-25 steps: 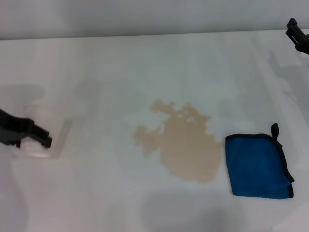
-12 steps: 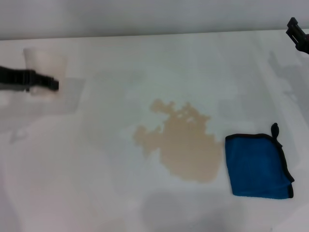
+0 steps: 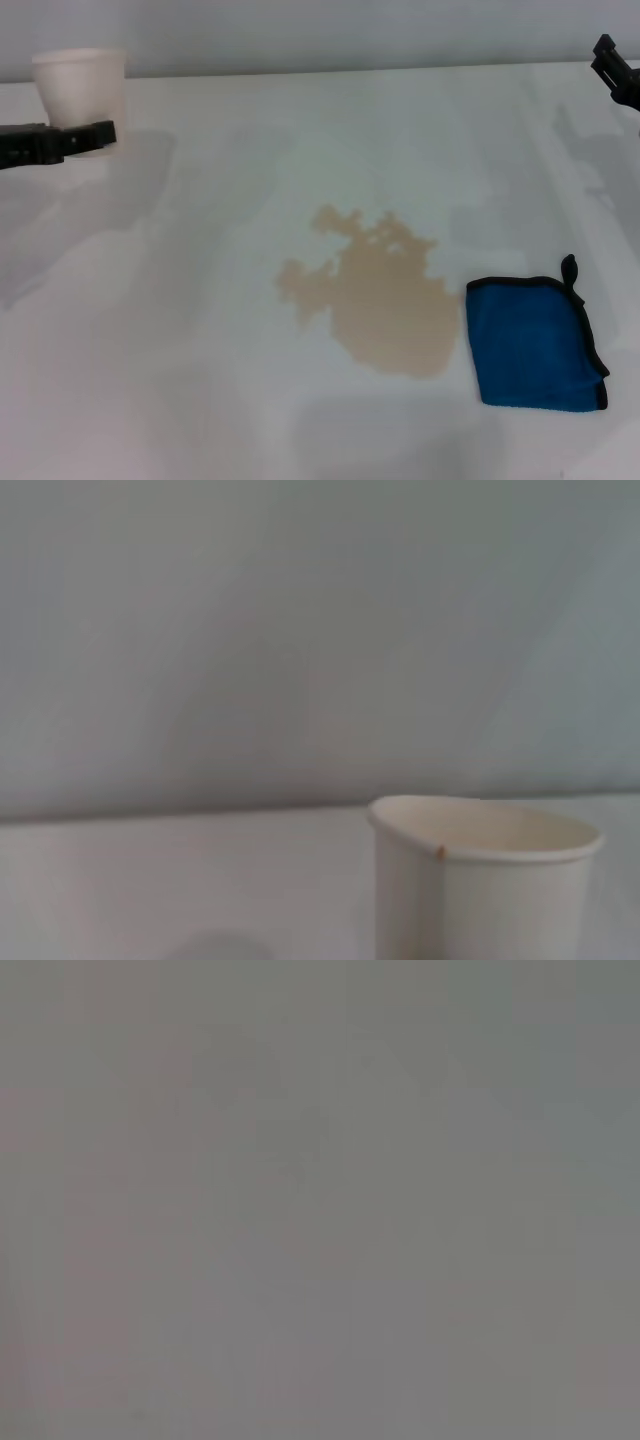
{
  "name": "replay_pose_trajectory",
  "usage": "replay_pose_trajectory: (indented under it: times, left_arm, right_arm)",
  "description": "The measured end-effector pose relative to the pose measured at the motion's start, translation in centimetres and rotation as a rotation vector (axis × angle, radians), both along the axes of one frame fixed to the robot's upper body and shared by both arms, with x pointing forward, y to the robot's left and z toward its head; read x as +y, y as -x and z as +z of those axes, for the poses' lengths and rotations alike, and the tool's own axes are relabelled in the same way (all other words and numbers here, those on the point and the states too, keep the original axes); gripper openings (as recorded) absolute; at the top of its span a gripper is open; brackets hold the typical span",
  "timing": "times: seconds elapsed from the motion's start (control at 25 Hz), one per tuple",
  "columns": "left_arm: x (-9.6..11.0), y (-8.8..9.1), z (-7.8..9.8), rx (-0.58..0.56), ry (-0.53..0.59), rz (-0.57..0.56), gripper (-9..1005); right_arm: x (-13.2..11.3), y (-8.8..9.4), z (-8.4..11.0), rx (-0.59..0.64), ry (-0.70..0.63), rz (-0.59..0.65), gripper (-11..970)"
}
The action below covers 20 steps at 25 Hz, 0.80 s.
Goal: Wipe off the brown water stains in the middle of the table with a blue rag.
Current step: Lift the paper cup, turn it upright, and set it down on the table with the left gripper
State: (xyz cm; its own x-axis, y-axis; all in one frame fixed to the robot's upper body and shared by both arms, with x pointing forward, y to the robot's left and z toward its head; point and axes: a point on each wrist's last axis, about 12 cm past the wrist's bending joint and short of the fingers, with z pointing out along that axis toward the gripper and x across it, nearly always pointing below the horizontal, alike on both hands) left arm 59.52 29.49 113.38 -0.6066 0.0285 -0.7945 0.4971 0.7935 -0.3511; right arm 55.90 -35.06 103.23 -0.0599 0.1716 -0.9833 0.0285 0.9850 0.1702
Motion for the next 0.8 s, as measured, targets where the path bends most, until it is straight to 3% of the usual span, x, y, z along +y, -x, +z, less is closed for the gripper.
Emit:
replay_pose_trajectory:
  times: [0.28, 0.48, 0.8]
  left_arm:
    - [0.9, 1.7, -3.2, -0.171, 0.100, 0.029, 641]
    - [1.0, 2.3, -6.2, -0.228, 0.142, 0.129, 640]
    - [-0.2, 3.1, -9.5, -0.292, 0.086, 0.181, 641]
  right_arm:
    - [0.0, -0.2, 0.2, -0.005, 0.001, 0.001, 840]
    - [0.1, -0.3, 0.3, -0.007, 0.001, 0.004, 840]
    - [0.1, -0.4, 0.3, -0.009, 0.000, 0.005, 839]
